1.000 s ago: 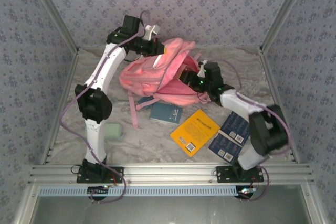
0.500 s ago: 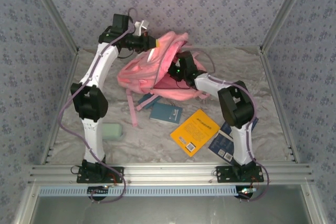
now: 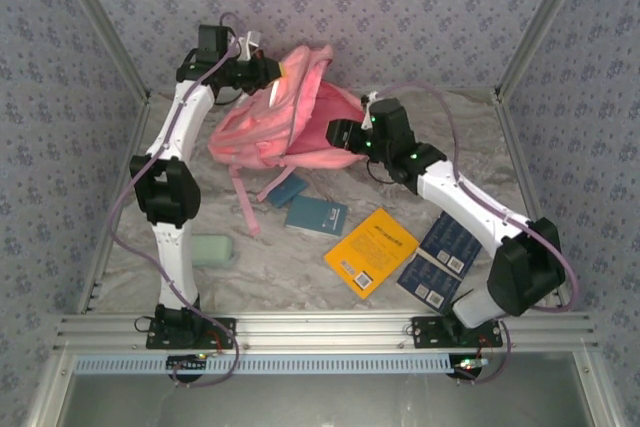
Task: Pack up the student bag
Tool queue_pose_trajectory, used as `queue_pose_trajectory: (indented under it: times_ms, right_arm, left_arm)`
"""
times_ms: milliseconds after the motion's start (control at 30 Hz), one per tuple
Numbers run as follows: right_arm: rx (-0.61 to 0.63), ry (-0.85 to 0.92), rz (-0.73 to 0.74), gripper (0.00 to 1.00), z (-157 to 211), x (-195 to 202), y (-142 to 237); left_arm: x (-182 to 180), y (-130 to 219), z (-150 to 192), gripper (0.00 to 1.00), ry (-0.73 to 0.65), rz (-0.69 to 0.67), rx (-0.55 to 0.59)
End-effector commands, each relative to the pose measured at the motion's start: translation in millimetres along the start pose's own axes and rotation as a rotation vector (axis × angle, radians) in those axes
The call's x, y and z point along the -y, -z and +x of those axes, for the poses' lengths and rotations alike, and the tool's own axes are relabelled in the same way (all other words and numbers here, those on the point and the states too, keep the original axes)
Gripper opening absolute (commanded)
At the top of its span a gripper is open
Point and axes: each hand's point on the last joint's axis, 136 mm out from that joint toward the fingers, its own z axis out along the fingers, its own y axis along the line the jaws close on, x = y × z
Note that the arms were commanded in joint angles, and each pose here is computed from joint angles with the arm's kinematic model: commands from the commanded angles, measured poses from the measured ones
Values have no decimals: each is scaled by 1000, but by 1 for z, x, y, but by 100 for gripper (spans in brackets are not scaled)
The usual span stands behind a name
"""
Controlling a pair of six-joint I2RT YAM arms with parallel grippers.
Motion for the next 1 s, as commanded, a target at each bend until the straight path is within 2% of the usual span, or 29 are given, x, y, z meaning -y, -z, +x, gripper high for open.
queue_pose_trajectory:
  times_ms: [0, 100, 233, 367, 567, 733, 967]
  right_arm:
    - [-155, -115, 81, 64, 74, 7, -3]
    - [-176, -189, 98, 63, 101, -13, -9]
    - [-279, -323, 139, 61, 130, -34, -34]
    - [-368, -468, 222, 59, 160, -36, -60]
    - [-422, -573, 262, 56, 182, -42, -91]
    - [-411, -635, 297, 53, 189, -39, -112]
    - [-410, -676, 333, 51, 206, -42, -129]
  left_arm:
    - [-9, 3, -20, 0, -19, 5, 64]
    - [-26, -4, -9, 0, 11, -12, 32]
    - [-47, -15, 6, 0, 68, 8, 29]
    - [-68, -25, 26, 0, 121, 26, 7]
    - [-83, -29, 33, 0, 145, 22, -6]
    - [-86, -25, 27, 0, 169, 35, 10]
    - [-113, -27, 28, 0, 234, 33, 20]
